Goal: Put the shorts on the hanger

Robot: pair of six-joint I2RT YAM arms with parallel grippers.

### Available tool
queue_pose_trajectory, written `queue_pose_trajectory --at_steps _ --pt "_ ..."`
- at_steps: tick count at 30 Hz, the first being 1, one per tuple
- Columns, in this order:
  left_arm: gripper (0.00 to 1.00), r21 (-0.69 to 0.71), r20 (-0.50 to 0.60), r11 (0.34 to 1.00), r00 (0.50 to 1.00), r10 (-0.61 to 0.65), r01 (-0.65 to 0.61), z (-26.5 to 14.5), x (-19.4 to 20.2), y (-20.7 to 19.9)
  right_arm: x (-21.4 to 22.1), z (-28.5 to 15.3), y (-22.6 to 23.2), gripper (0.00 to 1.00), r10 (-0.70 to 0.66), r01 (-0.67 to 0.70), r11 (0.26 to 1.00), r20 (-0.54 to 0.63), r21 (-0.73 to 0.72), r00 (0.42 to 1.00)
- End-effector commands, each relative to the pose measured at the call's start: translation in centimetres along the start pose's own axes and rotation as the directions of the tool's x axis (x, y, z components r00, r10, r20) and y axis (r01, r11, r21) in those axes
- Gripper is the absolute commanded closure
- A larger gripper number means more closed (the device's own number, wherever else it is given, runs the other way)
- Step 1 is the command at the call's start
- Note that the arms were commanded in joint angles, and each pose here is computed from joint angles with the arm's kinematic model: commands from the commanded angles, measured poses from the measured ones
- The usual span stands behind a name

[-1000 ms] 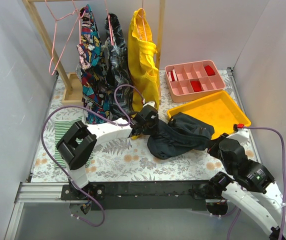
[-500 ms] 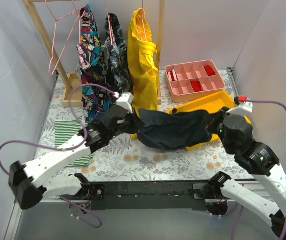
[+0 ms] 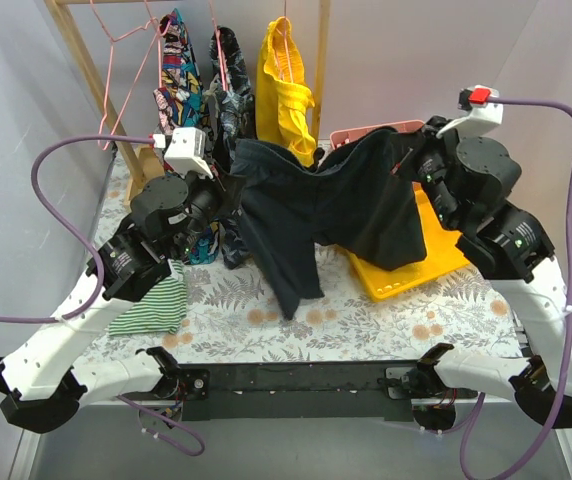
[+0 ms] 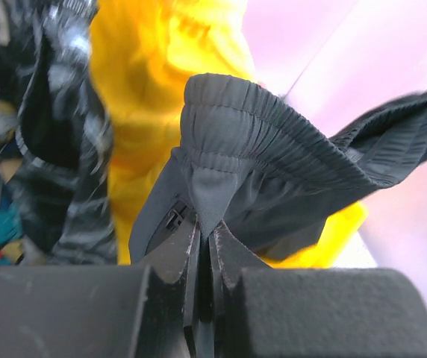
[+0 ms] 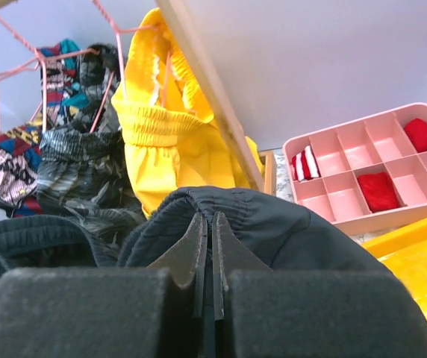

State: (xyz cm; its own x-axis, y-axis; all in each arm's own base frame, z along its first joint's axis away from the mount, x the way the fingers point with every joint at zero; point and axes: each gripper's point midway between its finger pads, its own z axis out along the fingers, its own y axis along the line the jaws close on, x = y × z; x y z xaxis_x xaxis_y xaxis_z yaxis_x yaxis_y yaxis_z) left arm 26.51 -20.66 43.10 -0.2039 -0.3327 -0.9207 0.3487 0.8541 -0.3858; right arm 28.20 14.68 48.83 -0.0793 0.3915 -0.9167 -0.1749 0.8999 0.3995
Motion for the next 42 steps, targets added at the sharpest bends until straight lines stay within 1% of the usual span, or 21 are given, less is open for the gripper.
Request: queue_pose_trajectory --at_steps 1,4,6,7,10,11,13,14,17,20,23,24,26,28,31,33,37,38,40,41,42 --pt "1.0 -0.053 -0.003 0.998 1.0 0.029 -0.029 -1.8 -1.3 1.4 -3.2 0.0 2.6 0.99 0.02 -0.016 0.994 0.043 -0.111 0.999" --pt "1.0 -0.048 -0.006 0.998 0.999 0.033 -0.033 -2.2 -1.7 1.3 -4.0 0.3 3.8 0.99 0.029 -0.022 0.988 0.045 -0.15 0.999" --pt "1.0 -0.067 -0.037 0.997 0.999 0.028 -0.031 -2.1 -0.5 1.9 -3.2 0.6 4.3 0.99 0.029 -0.025 0.984 0.02 -0.175 0.999" --pt "1.0 -0.088 -0.08 0.995 0.996 0.032 -0.039 -1.7 1.7 2.6 -1.8 1.0 4.2 0.99 0.021 -0.023 0.985 -0.012 -0.172 1.0" --pt "1.0 -0.115 -0.123 0.993 0.991 -0.05 0.036 -2.1 5.1 3.8 1.6 1.7 5.3 0.99 0.041 -0.064 0.966 -0.096 -0.251 0.995" --pt "1.0 -0.149 -0.164 0.988 0.984 -0.064 0.039 -2.3 7.7 5.0 2.4 2.2 5.8 0.99 0.044 -0.076 0.961 -0.122 -0.268 0.992" --pt "1.0 -0.186 -0.186 0.975 0.97 -0.158 0.123 -2.6 9.9 5.7 4.0 2.7 7.2 0.99 0.035 -0.096 0.944 -0.194 -0.316 0.98" --pt "1.0 -0.219 -0.227 0.969 0.96 -0.167 0.117 -2.8 12.5 6.8 4.6 3.4 8.0 0.99 0.032 -0.106 0.937 -0.22 -0.333 0.975" --pt "1.0 -0.269 -0.197 0.946 0.951 -0.237 0.18 -3.7 13.3 8.0 4.7 3.8 10.1 0.99 0.042 -0.145 0.908 -0.259 -0.392 0.965" --pt "1.0 -0.263 -0.13 0.948 0.967 -0.219 0.179 -4.6 10.8 8.3 2.8 3.7 10.7 0.99 0.047 -0.138 0.905 -0.228 -0.403 0.973" --pt "1.0 -0.251 -0.069 0.958 0.985 -0.158 0.136 -5.0 6.4 7.7 0.7 3.4 11.1 0.99 0.051 -0.125 0.903 -0.187 -0.411 0.981" --pt "1.0 -0.235 -0.029 0.962 0.988 -0.151 0.14 -5.4 3.9 7.1 -1.4 2.7 11.7 0.99 0.068 -0.13 0.891 -0.156 -0.434 0.985" --pt "1.0 -0.242 -0.009 0.966 0.995 -0.096 0.091 -5.4 2.0 6.9 -2.2 2.8 12.2 0.99 0.072 -0.132 0.888 -0.15 -0.44 0.986" --pt "1.0 -0.216 0.041 0.972 0.995 -0.086 0.092 -5.7 -0.6 6.1 -3.7 2.3 13.2 0.99 0.093 -0.149 0.869 -0.14 -0.472 0.986" --pt "1.0 -0.21 0.056 0.975 0.997 -0.057 0.068 -5.9 -2.0 5.8 -3.9 2.1 13.6 0.99 0.111 -0.171 0.857 -0.15 -0.486 0.982" --pt "1.0 -0.227 0.044 0.972 0.998 -0.05 0.059 -5.7 -1.6 6.1 -3.2 2.2 13.2 0.99 0.104 -0.171 0.864 -0.165 -0.473 0.981" --pt "1.0 -0.237 -0.006 0.969 0.998 -0.07 0.067 -5.6 1.2 6.8 0.2 1.8 11.1 0.99 0.092 -0.174 0.887 -0.206 -0.429 0.974" --pt "1.0 -0.252 -0.034 0.966 0.997 -0.071 0.06 -5.3 2.7 7.2 3.6 2.4 10.1 0.99 0.072 -0.176 0.9 -0.264 -0.398 0.962" --pt "1.0 -0.266 -0.058 0.959 0.991 -0.122 0.103 -5.4 4.6 7.7 5.6 1.5 8.7 0.99 0.065 -0.175 0.906 -0.283 -0.385 0.957" --pt "1.0 -0.269 -0.075 0.956 0.987 -0.145 0.12 -5.4 5.8 7.9 11.0 2.0 6.2 0.99 0.031 -0.155 0.936 -0.367 -0.316 0.93" --pt "1.0 -0.297 -0.13 0.948 0.979 -0.156 0.112 -5.3 9.3 9.0 12.4 2.0 5.1 0.99 0.034 -0.148 0.943 -0.358 -0.297 0.933"
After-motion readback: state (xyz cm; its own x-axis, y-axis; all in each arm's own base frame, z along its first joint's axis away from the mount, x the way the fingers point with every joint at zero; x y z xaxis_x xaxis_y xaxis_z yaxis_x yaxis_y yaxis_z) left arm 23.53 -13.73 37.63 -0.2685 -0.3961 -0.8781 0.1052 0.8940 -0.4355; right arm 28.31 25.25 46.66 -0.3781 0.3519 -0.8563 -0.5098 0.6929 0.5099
